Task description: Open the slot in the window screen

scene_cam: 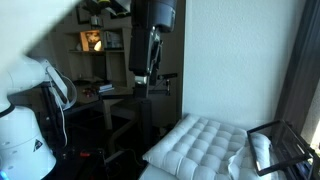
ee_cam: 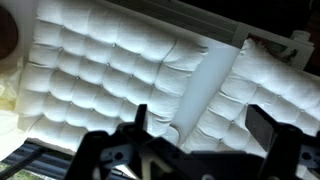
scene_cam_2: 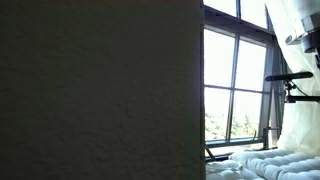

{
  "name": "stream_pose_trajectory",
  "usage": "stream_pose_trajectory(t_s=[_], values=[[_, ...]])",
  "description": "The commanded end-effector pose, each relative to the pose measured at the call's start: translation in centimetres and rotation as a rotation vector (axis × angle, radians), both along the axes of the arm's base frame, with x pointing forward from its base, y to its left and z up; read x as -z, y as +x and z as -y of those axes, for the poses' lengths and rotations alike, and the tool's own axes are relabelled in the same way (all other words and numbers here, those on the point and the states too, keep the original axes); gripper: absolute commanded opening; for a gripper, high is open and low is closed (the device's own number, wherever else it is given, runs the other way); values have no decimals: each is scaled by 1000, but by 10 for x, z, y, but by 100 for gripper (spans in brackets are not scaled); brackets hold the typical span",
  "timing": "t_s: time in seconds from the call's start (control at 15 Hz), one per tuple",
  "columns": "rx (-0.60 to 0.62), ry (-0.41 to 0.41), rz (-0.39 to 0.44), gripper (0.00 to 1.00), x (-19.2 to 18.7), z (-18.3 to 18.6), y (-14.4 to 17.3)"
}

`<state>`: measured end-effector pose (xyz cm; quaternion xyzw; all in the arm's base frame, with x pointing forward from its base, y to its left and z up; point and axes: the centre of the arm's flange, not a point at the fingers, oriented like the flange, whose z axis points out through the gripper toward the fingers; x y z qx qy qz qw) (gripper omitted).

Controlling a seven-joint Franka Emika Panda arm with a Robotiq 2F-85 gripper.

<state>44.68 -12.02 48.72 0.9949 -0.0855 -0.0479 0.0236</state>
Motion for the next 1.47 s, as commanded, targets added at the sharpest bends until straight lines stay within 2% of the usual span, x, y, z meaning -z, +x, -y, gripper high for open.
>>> stream_pose_trajectory(t_s=[0.0,0.93,1.13,1.4], values=[[0,0,0,100,0,0,0],[-6,-2,3,100,2,1,1],[-39,-58,14,100,13,-13,-7],[-142,-183,8,100,46,-41,-27]])
